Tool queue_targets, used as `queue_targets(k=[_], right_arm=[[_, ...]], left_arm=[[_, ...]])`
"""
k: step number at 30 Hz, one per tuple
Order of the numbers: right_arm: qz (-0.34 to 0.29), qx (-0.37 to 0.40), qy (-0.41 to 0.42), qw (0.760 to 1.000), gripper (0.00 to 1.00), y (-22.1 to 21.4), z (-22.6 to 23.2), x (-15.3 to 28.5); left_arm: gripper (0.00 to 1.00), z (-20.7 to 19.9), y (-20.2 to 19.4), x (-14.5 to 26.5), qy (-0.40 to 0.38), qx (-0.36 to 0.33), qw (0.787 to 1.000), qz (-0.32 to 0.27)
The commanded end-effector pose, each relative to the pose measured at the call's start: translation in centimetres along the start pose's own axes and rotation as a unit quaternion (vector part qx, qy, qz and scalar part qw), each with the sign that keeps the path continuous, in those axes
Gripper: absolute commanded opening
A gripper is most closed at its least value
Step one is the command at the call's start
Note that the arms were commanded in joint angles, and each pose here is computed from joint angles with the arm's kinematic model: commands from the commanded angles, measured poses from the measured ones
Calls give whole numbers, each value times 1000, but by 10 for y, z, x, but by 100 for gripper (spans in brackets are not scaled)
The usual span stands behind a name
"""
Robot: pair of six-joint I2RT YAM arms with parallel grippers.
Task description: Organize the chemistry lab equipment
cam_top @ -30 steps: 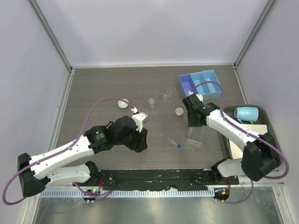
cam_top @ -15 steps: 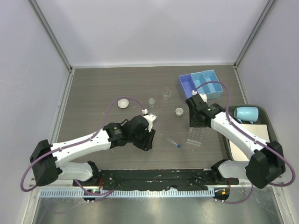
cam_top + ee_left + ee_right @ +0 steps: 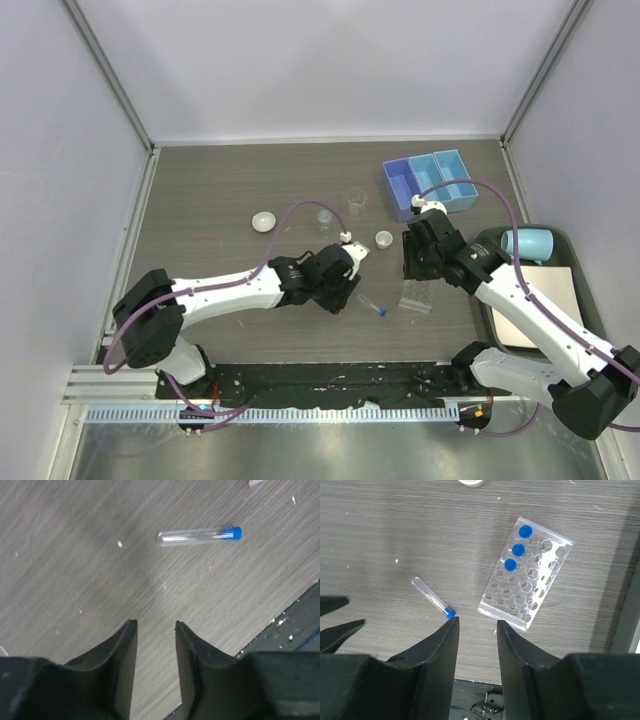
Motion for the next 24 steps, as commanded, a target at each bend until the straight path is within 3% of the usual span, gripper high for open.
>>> queue_targets(k=[1,5,8,24], right_arm=[[-26,0,42,999,42,3,9,19],[-30,13,60,998,44,2,15,28],[-36,19,71,997,44,0,16,36],[-77,30,105,991,48,-19,-9,90]], left_arm=[[44,-10,30,-11,1,-84,995,-49],[67,-17,27,-26,-18,-147,988,-38],[79,-17,22,-42,-24,-186,982,-19],[90,-45,27,-65,-68,-346,934,-56]])
Point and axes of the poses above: each gripper's point midway between its finger pads, its own x axis back along the fingers, its own z axis along the line the jaws close on, y = z × x, the point moved 7 cm from there along x, back along the fingers, and after that the axes turned 5 degrees about x, right-handed, at the moved point
